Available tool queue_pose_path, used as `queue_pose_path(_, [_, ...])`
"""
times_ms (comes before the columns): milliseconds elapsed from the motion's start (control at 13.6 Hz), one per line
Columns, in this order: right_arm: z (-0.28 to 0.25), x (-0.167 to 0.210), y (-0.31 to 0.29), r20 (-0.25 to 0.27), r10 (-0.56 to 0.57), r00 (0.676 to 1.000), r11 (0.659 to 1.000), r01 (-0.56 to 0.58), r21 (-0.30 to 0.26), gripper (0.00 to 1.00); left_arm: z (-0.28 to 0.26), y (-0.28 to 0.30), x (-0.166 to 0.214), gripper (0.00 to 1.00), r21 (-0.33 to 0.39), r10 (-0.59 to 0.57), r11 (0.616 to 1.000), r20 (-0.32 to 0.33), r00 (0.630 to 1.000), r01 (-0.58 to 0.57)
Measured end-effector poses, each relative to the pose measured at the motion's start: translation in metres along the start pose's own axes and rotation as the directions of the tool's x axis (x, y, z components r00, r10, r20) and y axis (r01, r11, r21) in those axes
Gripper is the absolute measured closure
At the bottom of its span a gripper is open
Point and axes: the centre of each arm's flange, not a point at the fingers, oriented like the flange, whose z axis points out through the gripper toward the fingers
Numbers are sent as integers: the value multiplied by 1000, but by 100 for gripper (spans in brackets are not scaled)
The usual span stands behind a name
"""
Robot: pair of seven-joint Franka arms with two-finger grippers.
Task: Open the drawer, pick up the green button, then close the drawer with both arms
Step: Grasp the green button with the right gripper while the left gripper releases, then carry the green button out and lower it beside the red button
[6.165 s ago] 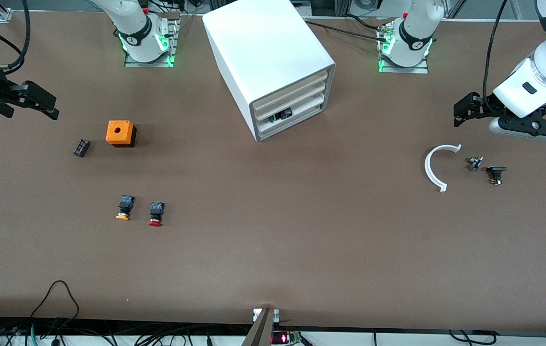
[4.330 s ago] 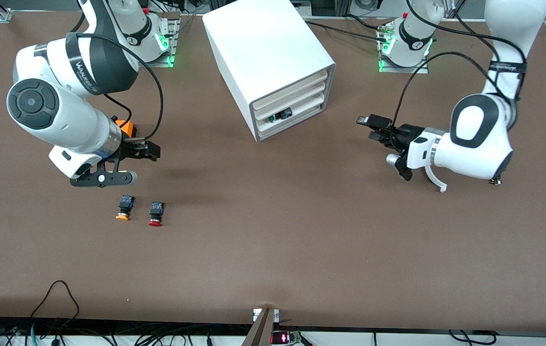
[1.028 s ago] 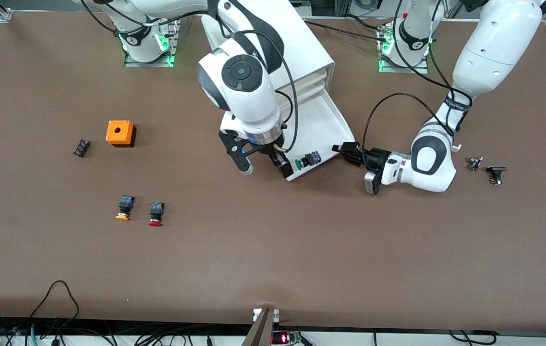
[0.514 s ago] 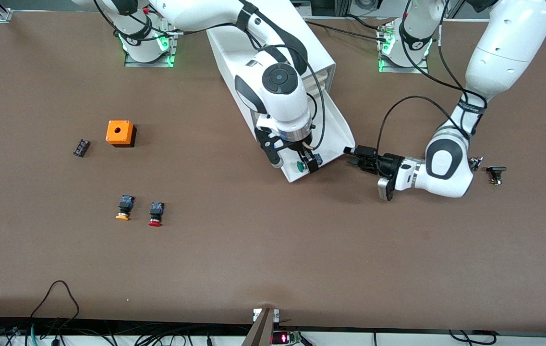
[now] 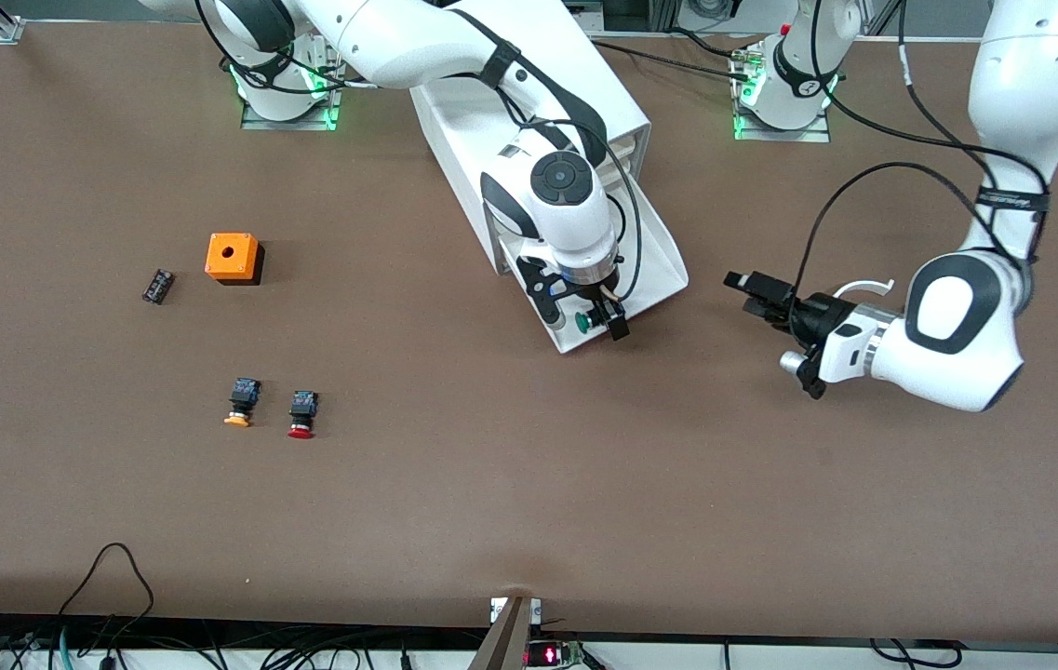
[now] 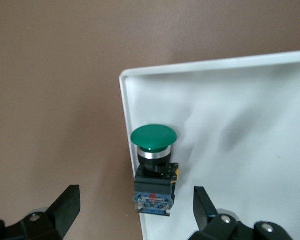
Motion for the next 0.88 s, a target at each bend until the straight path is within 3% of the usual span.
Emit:
queue_pose_path(147, [13,-3,5,8,7,1000,1000,-7,-7,0,-31,24,-9,0,99,-40,994,30,999,37])
queue_pose_path(367, [20,-3,7,10,9,1000,1000,-9,-8,4,-68,52,-23,0,238,-61,969,9,998,57])
queue_pose_path(587, [20,-3,7,11,10,1000,1000,-10,-6,42,-91,68,-29,0,325,-86,942,-21,996,88])
queue_pose_path(734, [20,-4,7,13,12,1000,1000,-12,-6,59,-103,78,-30,0,391,-113,912,-46,993,122])
queue_pose_path(881, [20,-4,7,14,15,1000,1000,-15,-8,59,-119,92,-37,0,483,-127,863,-69,989,145])
